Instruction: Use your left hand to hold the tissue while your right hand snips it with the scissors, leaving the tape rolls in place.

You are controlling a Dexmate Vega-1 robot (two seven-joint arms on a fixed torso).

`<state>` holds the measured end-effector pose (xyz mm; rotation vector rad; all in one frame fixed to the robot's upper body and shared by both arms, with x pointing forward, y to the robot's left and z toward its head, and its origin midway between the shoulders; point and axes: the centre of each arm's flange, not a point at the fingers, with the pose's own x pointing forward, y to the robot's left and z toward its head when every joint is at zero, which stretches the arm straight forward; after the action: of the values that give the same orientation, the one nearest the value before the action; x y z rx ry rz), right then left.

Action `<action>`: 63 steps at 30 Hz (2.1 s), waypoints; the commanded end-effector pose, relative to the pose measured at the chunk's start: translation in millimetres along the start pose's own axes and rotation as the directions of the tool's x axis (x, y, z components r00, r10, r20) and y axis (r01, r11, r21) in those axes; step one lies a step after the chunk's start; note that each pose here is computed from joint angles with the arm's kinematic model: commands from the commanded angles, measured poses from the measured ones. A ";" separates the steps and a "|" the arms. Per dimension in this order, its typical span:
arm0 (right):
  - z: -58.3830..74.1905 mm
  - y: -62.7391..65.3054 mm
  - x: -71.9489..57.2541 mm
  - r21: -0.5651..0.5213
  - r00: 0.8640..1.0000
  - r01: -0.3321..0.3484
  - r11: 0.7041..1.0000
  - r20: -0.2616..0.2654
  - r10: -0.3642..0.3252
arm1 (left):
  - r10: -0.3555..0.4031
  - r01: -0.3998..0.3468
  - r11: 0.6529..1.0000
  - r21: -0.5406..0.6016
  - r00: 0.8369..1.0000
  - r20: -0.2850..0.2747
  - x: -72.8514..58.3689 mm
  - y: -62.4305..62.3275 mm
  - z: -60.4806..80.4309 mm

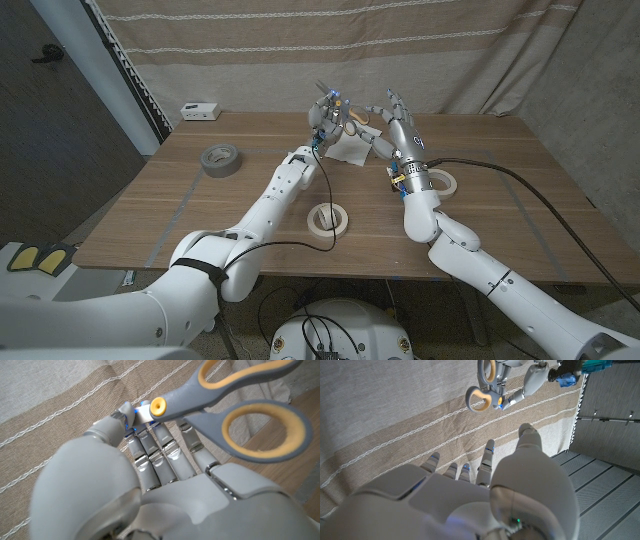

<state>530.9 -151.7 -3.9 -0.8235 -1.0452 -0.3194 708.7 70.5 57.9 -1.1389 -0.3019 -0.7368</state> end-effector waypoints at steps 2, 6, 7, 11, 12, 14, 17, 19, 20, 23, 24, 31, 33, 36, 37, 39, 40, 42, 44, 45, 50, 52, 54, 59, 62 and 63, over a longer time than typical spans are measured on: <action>-1.2 6.4 -1.7 -0.043 0.999 0.036 0.998 -0.004 -0.036 | -0.023 0.023 1.000 -0.021 1.000 -0.016 0.0 -3.1 -8.7; -2.1 7.8 -3.2 -0.057 0.999 0.050 0.997 -0.006 -0.050 | -0.036 0.035 0.999 -0.025 0.999 -0.019 1.0 -4.6 -10.2; -2.2 8.0 -3.3 -0.056 0.999 0.047 0.997 -0.008 -0.048 | -0.035 0.035 0.999 -0.023 0.999 -0.020 1.0 -4.9 -10.5; -3.2 9.2 -4.0 -0.063 0.999 0.048 0.997 -0.011 -0.049 | -0.033 0.032 0.999 -0.029 0.999 -0.025 1.4 -6.3 -12.2; -3.4 9.6 -4.2 -0.068 0.999 0.048 0.996 -0.011 -0.049 | -0.040 0.039 0.999 -0.032 0.999 -0.028 1.7 -6.6 -12.8; -3.9 10.3 -4.6 -0.069 0.999 0.042 0.997 -0.013 -0.043 | -0.038 0.037 0.999 -0.032 0.999 -0.028 1.8 -6.7 -13.3; -4.5 11.3 -5.1 -0.073 0.999 0.032 0.997 -0.016 -0.034 | -0.039 0.038 0.999 -0.038 0.999 -0.029 2.4 -7.3 -14.8; -7.1 11.1 -5.1 -0.081 0.999 0.026 0.996 -0.023 -0.028 | -0.038 0.037 0.998 -0.044 0.999 -0.031 2.6 -7.9 -15.7; -8.1 10.8 -5.3 -0.086 0.999 0.032 0.996 -0.028 -0.035 | -0.042 0.041 0.998 -0.046 0.999 -0.031 2.9 -8.5 -16.2; -10.5 10.4 -5.5 -0.095 0.999 0.033 0.995 -0.036 -0.036 | -0.045 0.044 0.998 -0.051 0.998 -0.034 3.4 -9.8 -17.7; -10.9 10.4 -5.5 -0.097 0.999 0.032 0.995 -0.037 -0.036 | -0.040 0.039 0.998 -0.047 0.999 -0.035 3.5 -9.9 -18.0; -13.8 11.9 -5.2 -0.115 0.998 0.046 0.992 -0.046 -0.051 | -0.047 0.044 0.997 -0.055 0.998 -0.050 4.2 -11.0 -23.5; -14.2 11.9 -5.1 -0.122 0.997 0.048 0.991 -0.047 -0.054 | -0.047 0.044 0.998 -0.054 0.997 -0.053 4.0 -11.0 -24.7; -15.2 11.8 -4.4 -0.121 0.998 0.039 0.992 -0.048 -0.045 | -0.050 0.047 0.997 -0.053 0.997 -0.055 4.5 -11.7 -25.9; -15.5 12.0 -4.2 -0.125 0.998 0.034 0.992 -0.048 -0.040 | -0.054 0.051 0.997 -0.058 0.997 -0.056 4.7 -12.2 -26.3; -16.2 12.6 -4.4 -0.127 0.998 0.035 0.991 -0.052 -0.042 | -0.056 0.052 0.997 -0.054 0.997 -0.058 4.9 -12.8 -27.1; -16.6 12.8 -4.4 -0.127 0.998 0.032 0.991 -0.054 -0.040 | -0.059 0.055 0.997 -0.057 0.996 -0.061 5.0 -13.0 -27.6; -17.0 13.2 -4.5 -0.134 0.998 0.034 0.990 -0.054 -0.041 | -0.057 0.054 0.997 -0.058 0.996 -0.063 4.8 -13.2 -28.6; -17.1 13.6 -4.8 -0.136 0.997 0.037 0.990 -0.058 -0.046 | -0.057 0.053 0.997 -0.060 0.996 -0.067 4.3 -12.9 -29.6; -17.1 13.7 -4.9 -0.135 0.997 0.034 0.990 -0.059 -0.043 | -0.056 0.051 0.997 -0.060 0.996 -0.067 3.9 -13.0 -30.0; -16.2 15.9 -5.3 -0.146 0.998 0.027 0.989 -0.059 -0.036 | -0.064 0.060 0.997 -0.056 0.996 -0.067 3.3 -13.0 -30.7; -15.9 16.6 -5.2 -0.153 0.998 0.022 0.988 -0.060 -0.032 | -0.063 0.059 0.997 -0.059 0.996 -0.068 2.9 -12.7 -30.8; -15.7 17.1 -4.7 -0.158 0.998 0.018 0.987 -0.062 -0.028 | -0.060 0.056 0.997 -0.054 0.996 -0.070 2.2 -12.3 -31.0; -14.8 18.9 -2.0 -0.172 0.997 0.008 0.985 -0.074 -0.021 | -0.066 0.062 0.996 -0.057 0.995 -0.074 1.9 -12.5 -31.8; -14.1 20.7 -0.4 -0.182 0.997 0.001 0.983 -0.080 -0.016 | -0.067 0.062 0.996 -0.057 0.995 -0.075 1.7 -12.9 -32.1; -14.0 21.2 0.0 -0.183 0.996 -0.002 0.983 -0.083 -0.013 | -0.064 0.060 0.997 -0.058 0.995 -0.075 1.6 -12.9 -32.3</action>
<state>548.2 -152.1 -18.1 -0.9285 -0.9850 -0.4492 698.3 39.4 56.0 -1.1588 -0.2579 -0.8396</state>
